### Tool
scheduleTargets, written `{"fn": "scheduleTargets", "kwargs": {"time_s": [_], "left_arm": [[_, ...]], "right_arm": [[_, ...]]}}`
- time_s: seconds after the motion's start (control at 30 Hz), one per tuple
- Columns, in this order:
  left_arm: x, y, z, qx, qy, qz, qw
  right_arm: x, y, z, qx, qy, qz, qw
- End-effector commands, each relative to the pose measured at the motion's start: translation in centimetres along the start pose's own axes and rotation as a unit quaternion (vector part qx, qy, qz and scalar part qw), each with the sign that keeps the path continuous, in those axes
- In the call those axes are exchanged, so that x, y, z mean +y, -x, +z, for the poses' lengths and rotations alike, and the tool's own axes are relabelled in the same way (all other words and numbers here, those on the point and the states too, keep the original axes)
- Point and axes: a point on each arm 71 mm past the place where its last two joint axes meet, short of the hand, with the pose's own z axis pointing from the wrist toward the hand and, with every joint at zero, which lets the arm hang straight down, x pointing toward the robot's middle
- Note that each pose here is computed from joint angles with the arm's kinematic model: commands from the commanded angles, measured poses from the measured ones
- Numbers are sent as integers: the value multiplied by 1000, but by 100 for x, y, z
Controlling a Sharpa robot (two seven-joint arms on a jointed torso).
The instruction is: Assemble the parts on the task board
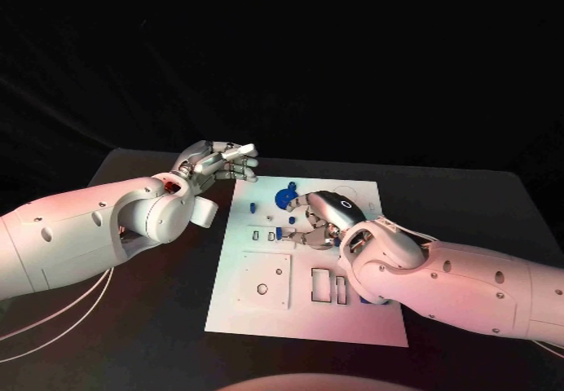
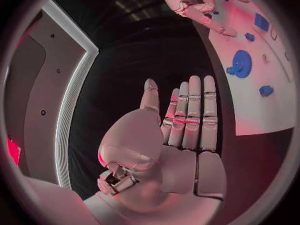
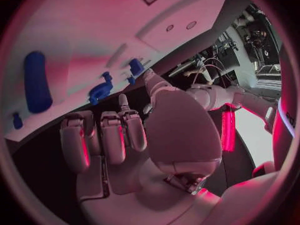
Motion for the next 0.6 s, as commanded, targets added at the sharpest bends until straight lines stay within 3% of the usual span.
{"fn": "scheduleTargets", "kwargs": {"time_s": [0.03, 0.2, 0.3, 0.47, 0.6], "left_arm": [[73, -38, 19, 40, 47, 90, 994], [181, -98, 14, 89, 114, 182, 973], [230, -165, 17, 121, 154, 237, 952], [241, -274, 78, 145, 209, 303, 918], [213, -371, 149, 156, 230, 336, 900]], "right_arm": [[-27, 198, -54, -48, 38, 67, 996], [-257, 466, -171, -50, 19, 120, 991], [-425, 622, -267, -56, -3, 129, 990], [-729, 824, -393, -59, -50, 139, 987], [-895, 911, -468, -61, -74, 139, 986]]}}
